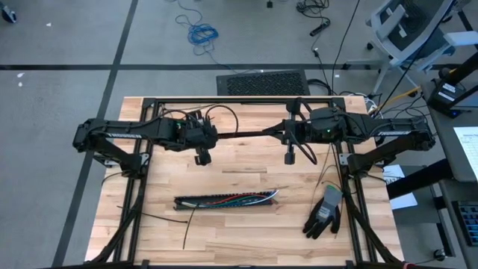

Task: Ziptie cables
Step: Close the black cable duct

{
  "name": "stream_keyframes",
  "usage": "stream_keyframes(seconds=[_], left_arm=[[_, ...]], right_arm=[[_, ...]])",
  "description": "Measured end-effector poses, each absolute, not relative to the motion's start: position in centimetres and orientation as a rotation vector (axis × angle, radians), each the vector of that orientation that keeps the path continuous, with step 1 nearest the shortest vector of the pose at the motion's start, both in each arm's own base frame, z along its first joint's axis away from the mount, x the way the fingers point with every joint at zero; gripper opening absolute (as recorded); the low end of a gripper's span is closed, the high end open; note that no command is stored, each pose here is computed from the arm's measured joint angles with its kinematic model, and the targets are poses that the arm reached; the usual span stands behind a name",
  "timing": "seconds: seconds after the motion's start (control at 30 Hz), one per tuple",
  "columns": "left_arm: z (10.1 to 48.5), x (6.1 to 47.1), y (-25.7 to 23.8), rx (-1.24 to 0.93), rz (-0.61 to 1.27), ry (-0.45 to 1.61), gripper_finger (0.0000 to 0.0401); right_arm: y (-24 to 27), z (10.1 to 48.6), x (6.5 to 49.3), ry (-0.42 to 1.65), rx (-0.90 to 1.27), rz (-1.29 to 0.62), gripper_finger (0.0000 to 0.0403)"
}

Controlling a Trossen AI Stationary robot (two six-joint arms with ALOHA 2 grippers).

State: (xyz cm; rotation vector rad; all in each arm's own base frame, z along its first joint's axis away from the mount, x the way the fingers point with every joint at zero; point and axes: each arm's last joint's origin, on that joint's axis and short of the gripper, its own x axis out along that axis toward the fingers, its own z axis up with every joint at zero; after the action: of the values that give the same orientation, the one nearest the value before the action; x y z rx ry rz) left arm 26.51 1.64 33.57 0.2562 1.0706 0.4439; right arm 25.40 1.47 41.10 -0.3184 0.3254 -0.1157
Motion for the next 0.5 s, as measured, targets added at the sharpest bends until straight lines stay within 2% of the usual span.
stream_keyframes(seconds=[0.3,0.4,0.5], left_arm=[[33.4,25.6,2.1,0.394,0.581,1.154,0.0019],[33.3,25.1,2.4,0.429,0.612,1.21,0.0019],[33.2,24.8,2.7,0.462,0.654,1.229,0.0019]], right_arm=[[1.5,40.4,25.5,0.37,-0.171,-0.136,0.0003],[1.5,40.2,25.4,0.387,-0.133,-0.137,0.0022],[1.6,40.2,25.4,0.393,-0.088,-0.141,0.0059]])
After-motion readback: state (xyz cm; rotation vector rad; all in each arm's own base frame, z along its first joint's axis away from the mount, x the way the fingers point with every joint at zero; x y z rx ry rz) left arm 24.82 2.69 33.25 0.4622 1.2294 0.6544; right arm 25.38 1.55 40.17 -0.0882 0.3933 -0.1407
